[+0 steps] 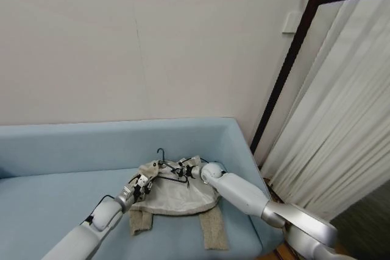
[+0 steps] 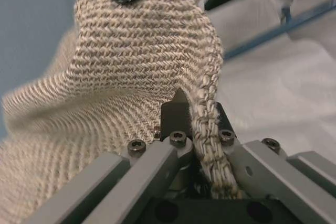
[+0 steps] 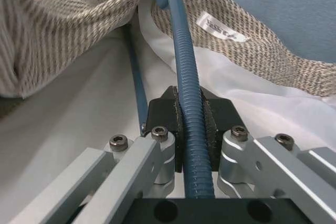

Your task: Pick up the clothes from the sofa and hang them on the clothes hanger.

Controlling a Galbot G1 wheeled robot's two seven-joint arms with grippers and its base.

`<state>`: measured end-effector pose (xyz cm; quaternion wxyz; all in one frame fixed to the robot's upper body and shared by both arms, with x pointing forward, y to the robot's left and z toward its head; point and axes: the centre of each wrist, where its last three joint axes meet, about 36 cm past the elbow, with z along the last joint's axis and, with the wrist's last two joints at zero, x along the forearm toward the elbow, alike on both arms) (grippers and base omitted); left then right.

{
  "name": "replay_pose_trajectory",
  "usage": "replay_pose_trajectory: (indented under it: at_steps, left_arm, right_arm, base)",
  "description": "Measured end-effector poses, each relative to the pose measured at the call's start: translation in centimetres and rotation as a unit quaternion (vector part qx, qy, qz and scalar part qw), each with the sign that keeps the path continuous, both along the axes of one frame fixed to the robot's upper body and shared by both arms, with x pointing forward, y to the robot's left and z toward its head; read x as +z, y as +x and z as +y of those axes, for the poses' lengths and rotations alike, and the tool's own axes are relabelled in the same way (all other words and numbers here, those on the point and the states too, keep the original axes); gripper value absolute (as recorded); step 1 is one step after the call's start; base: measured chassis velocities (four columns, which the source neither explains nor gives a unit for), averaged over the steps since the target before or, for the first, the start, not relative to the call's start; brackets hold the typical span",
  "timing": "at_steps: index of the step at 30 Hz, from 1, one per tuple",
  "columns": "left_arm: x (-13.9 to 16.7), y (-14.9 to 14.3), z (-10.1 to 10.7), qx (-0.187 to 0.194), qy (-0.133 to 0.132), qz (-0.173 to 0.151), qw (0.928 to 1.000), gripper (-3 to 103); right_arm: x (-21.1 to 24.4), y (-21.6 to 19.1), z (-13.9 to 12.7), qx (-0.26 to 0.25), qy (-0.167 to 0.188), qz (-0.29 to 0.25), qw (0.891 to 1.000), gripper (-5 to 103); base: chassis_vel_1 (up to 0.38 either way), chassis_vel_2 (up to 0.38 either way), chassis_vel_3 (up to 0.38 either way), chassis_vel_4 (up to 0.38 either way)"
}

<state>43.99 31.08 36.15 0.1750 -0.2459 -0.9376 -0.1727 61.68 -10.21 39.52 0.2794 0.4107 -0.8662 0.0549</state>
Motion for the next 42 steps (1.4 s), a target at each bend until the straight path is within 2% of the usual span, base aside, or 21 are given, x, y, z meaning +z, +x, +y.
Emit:
replay_pose_trajectory:
  at_steps: [4, 6, 7, 8, 10, 14, 15, 16, 17, 21, 23, 24, 26, 27, 28, 29, 32, 36, 37, 39, 42]
  left_arm:
    - [-1.8, -0.1, -0.6, 0.006, 0.002, 0.023, 0.9997, 0]
    - [-2.7, 0.0, -1.0, 0.010, 0.001, 0.035, 0.9993, 11]
    - [-2.9, 0.1, -1.1, 0.011, 0.001, 0.037, 0.9993, 11]
    - [-3.3, 0.3, -1.3, 0.013, 0.001, 0.041, 0.9991, 16]
    - [-3.5, 0.4, -1.4, 0.013, 0.001, 0.043, 0.9990, 22]
    - [-3.8, 0.3, -1.8, 0.012, 0.001, 0.045, 0.9989, 38]
    - [-3.8, 0.2, -1.9, 0.011, 0.001, 0.045, 0.9989, 38]
    - [-3.8, 0.2, -1.9, 0.011, 0.001, 0.045, 0.9989, 38]
    - [-3.8, -0.2, -2.1, 0.008, 0.000, 0.047, 0.9989, 50]
    - [-4.0, -0.7, -2.3, 0.008, 0.002, 0.049, 0.9988, 61]
    - [-3.9, -0.9, -2.3, 0.007, 0.003, 0.049, 0.9988, 72]
    - [-3.8, -1.0, -2.3, 0.006, 0.003, 0.048, 0.9988, 72]
    - [-3.5, -1.4, -2.1, 0.007, 0.003, 0.045, 0.9990, 82]
    - [-3.5, -1.4, -2.1, 0.007, 0.003, 0.045, 0.9990, 82]
    - [-3.4, -1.5, -2.0, 0.008, 0.003, 0.043, 0.9990, 88]
    - [-3.2, -1.6, -1.9, 0.010, 0.002, 0.041, 0.9991, 93]
    - [-2.6, -1.5, -1.6, 0.014, 0.000, 0.033, 0.9994, 99]
    - [-2.2, -1.3, -1.7, 0.015, -0.004, 0.026, 0.9995, 100]
    - [-2.0, -1.3, -1.8, 0.017, -0.007, 0.021, 0.9996, 100]
    - [-1.8, -1.3, -1.8, 0.019, -0.009, 0.017, 0.9996, 100]
    - [-1.3, -1.3, -1.9, 0.022, -0.014, 0.009, 0.9996, 100]
  right_arm:
    - [-0.4, 0.0, 0.6, -0.011, -0.020, -0.013, 1.000, 8]
    - [-0.8, -0.2, 0.9, -0.023, -0.032, -0.023, 0.999, 5]
    - [-0.9, -0.2, 1.0, -0.027, -0.035, -0.026, 0.999, 5]
    - [-1.2, -0.3, 1.2, -0.040, -0.041, -0.037, 0.998, 15]
    - [-1.3, -0.4, 1.3, -0.045, -0.043, -0.041, 0.997, 15]
    - [-1.5, -0.7, 1.6, -0.065, -0.044, -0.053, 0.996, 32]
    - [-1.6, -0.8, 1.6, -0.068, -0.044, -0.055, 0.995, 37]
    - [-1.6, -0.8, 1.6, -0.068, -0.044, -0.055, 0.995, 37]
    - [-1.7, -1.0, 1.5, -0.073, -0.043, -0.056, 0.995, 43]
    - [-2.1, -1.4, 1.0, -0.077, -0.045, -0.056, 0.994, 54]
    - [-2.3, -1.8, 0.7, -0.080, -0.046, -0.058, 0.994, 65]
    - [-2.4, -2.1, 0.4, -0.084, -0.047, -0.059, 0.994, 70]
    - [-1.9, -2.7, -0.1, -0.097, -0.049, -0.054, 0.993, 81]
    - [-1.9, -2.7, -0.1, -0.097, -0.049, -0.054, 0.993, 81]
    - [-1.7, -2.8, -0.2, -0.100, -0.049, -0.051, 0.993, 81]
    - [-1.5, -3.1, -0.4, -0.104, -0.050, -0.043, 0.992, 86]
    - [-1.2, -4.4, -1.0, -0.118, -0.063, -0.020, 0.991, 99]
    - [-1.5, -5.6, -1.0, -0.130, -0.071, -0.005, 0.989, 96]
    - [-1.8, -6.1, -1.1, -0.134, -0.075, 0.001, 0.988, 86]
    - [-2.1, -6.4, -1.2, -0.137, -0.078, 0.003, 0.988, 86]
    - [-2.7, -6.8, -1.6, -0.145, -0.086, 0.006, 0.986, 69]
  base:
    - [0.000, 0.000, 0.000, 0.000]
    - [0.000, 0.000, 0.000, 0.000]
    - [0.000, 0.000, 0.000, 0.000]
    - [0.000, 0.000, 0.000, 0.000]
    - [0.000, 0.000, 0.000, 0.000]
    - [0.000, 0.000, 0.000, 0.000]
    - [0.000, 0.000, 0.000, 0.000]
    - [0.000, 0.000, 0.000, 0.000]
    - [0.000, 0.000, 0.000, 0.000]
    - [0.000, 0.000, 0.000, 0.000]
    - [0.000, 0.000, 0.000, 0.000]
    - [0.000, 0.000, 0.000, 0.000]
    - [0.000, 0.000, 0.000, 0.000]
    - [0.000, 0.000, 0.000, 0.000]
    - [0.000, 0.000, 0.000, 0.000]
    - [0.000, 0.000, 0.000, 0.000]
    - [0.000, 0.000, 0.000, 0.000]
    - [0.000, 0.000, 0.000, 0.000]
    - [0.000, 0.000, 0.000, 0.000]
    - [0.000, 0.000, 0.000, 0.000]
    - [0.000, 0.000, 0.000, 0.000]
